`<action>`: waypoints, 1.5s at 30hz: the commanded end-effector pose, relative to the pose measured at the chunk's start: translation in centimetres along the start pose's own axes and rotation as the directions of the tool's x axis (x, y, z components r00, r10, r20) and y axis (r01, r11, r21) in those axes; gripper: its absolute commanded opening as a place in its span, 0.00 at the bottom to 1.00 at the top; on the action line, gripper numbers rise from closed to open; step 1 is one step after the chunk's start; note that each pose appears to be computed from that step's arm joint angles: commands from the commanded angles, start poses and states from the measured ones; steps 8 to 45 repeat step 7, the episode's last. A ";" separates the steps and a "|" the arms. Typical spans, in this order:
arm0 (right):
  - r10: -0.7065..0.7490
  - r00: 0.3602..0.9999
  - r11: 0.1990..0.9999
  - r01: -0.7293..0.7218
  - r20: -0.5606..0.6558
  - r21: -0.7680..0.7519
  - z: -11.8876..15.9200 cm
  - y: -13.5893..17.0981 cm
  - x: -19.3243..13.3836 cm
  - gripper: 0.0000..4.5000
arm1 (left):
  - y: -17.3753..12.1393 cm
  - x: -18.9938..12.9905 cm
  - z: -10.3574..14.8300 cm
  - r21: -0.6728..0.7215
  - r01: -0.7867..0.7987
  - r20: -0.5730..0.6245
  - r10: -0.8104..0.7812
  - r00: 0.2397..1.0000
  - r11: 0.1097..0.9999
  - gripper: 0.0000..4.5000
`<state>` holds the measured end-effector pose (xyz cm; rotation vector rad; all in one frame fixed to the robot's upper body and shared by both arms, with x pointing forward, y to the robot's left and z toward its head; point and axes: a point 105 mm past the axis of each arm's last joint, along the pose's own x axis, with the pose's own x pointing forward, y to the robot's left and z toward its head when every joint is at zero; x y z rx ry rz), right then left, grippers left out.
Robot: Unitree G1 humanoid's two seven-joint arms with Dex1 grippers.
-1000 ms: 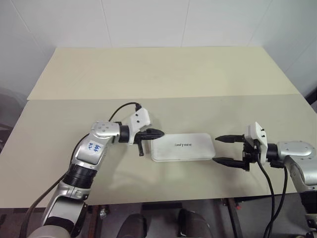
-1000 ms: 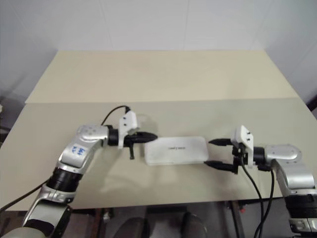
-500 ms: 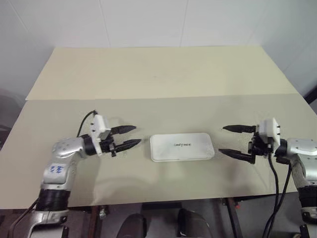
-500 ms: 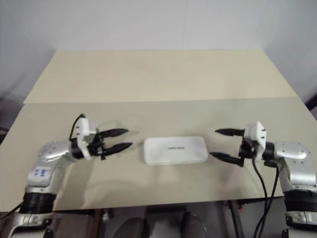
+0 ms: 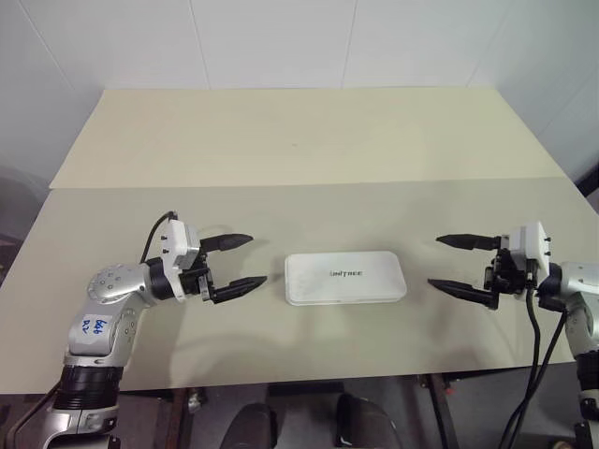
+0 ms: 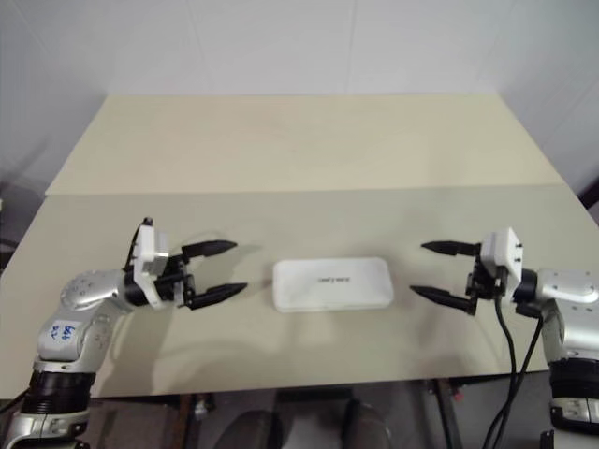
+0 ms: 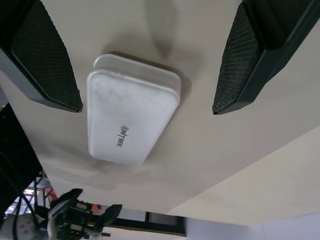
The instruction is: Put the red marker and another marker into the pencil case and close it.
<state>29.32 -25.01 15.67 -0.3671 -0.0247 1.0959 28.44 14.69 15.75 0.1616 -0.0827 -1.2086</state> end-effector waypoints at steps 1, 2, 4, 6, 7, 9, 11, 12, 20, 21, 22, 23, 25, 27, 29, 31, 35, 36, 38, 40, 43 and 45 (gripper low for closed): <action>-0.065 0.998 0.997 0.065 0.014 -0.038 1.0 -0.9 -1.0 1.00 | -0.6 0.2 0.6 0.010 0.031 0.023 -0.031 0.999 0.999 0.99; -0.072 0.997 0.997 0.072 0.021 -0.037 1.1 -1.0 -1.0 1.00 | -0.8 0.3 0.3 -0.008 0.036 0.012 -0.036 0.999 0.999 0.99; -0.075 0.997 0.996 0.077 0.031 -0.043 1.2 -0.8 -0.7 1.00 | -0.8 0.1 -0.3 -0.023 0.029 0.001 -0.029 1.000 0.999 0.99; -0.080 0.996 0.996 0.081 0.035 -0.044 1.3 -0.8 -0.5 1.00 | -0.8 0.1 -0.5 -0.032 0.027 -0.004 -0.027 1.000 0.999 0.99; -0.081 0.996 0.996 0.082 0.035 -0.045 1.3 -0.8 -0.4 1.00 | -0.8 0.1 -0.6 -0.030 0.027 -0.006 -0.027 1.000 0.999 0.99; -0.081 0.996 0.996 0.082 0.035 -0.045 1.3 -0.8 -0.4 1.00 | -0.8 0.1 -0.6 -0.030 0.027 -0.006 -0.027 1.000 0.999 0.99; -0.081 0.996 0.996 0.082 0.035 -0.045 1.3 -0.8 -0.4 1.00 | -0.8 0.1 -0.6 -0.030 0.027 -0.006 -0.027 1.000 0.999 0.99; -0.081 0.996 0.996 0.082 0.035 -0.045 1.3 -0.8 -0.4 1.00 | -0.8 0.1 -0.6 -0.030 0.027 -0.006 -0.027 1.000 0.999 0.99; -0.081 0.996 0.996 0.082 0.035 -0.045 1.3 -0.8 -0.4 1.00 | -0.8 0.1 -0.6 -0.030 0.027 -0.006 -0.027 1.000 0.999 0.99; -0.081 0.996 0.996 0.082 0.035 -0.045 1.3 -0.8 -0.4 1.00 | -0.8 0.1 -0.6 -0.030 0.027 -0.006 -0.027 1.000 0.999 0.99; -0.081 0.996 0.996 0.082 0.035 -0.045 1.3 -0.8 -0.4 1.00 | -0.8 0.1 -0.6 -0.030 0.027 -0.006 -0.027 1.000 0.999 0.99; -0.081 0.996 0.996 0.082 0.035 -0.045 1.3 -0.8 -0.4 1.00 | -0.8 0.1 -0.6 -0.030 0.027 -0.006 -0.027 1.000 0.999 0.99; -0.081 0.996 0.996 0.082 0.035 -0.045 1.3 -0.8 -0.4 1.00 | -0.8 0.1 -0.6 -0.030 0.027 -0.006 -0.027 1.000 0.999 0.99; -0.081 0.996 0.996 0.082 0.035 -0.045 1.3 -0.8 -0.4 1.00 | -0.8 0.1 -0.6 -0.030 0.027 -0.006 -0.027 1.000 0.999 0.99; -0.081 0.996 0.996 0.082 0.035 -0.045 1.3 -0.8 -0.4 1.00 | -0.8 0.1 -0.6 -0.030 0.027 -0.006 -0.027 1.000 0.999 0.99; -0.081 0.996 0.996 0.082 0.035 -0.045 1.3 -0.8 -0.4 1.00 | -0.8 0.1 -0.6 -0.030 0.027 -0.006 -0.027 1.000 0.999 0.99; -0.081 0.996 0.996 0.082 0.035 -0.045 1.3 -0.8 -0.4 1.00 | -0.8 0.1 -0.6 -0.030 0.027 -0.006 -0.027 1.000 0.999 0.99; -0.081 0.996 0.996 0.082 0.035 -0.045 1.3 -0.8 -0.4 1.00 | -0.8 0.1 -0.6 -0.030 0.027 -0.006 -0.027 1.000 0.999 0.99; -0.081 0.996 0.996 0.082 0.035 -0.045 1.3 -0.8 -0.4 1.00 | -0.8 0.1 -0.6 -0.030 0.027 -0.006 -0.027 1.000 0.999 0.99; -0.081 0.996 0.996 0.082 0.035 -0.045 1.3 -0.8 -0.4 1.00 | -0.8 0.1 -0.6 -0.030 0.027 -0.006 -0.027 1.000 0.999 0.99; -0.081 0.996 0.996 0.082 0.035 -0.045 1.3 -0.8 -0.4 1.00 | -0.8 0.1 -0.6 -0.030 0.027 -0.006 -0.027 1.000 0.999 0.99; -0.081 0.996 0.996 0.082 0.035 -0.045 1.3 -0.8 -0.4 1.00 | -0.8 0.1 -0.6 -0.030 0.027 -0.006 -0.027 1.000 0.999 0.99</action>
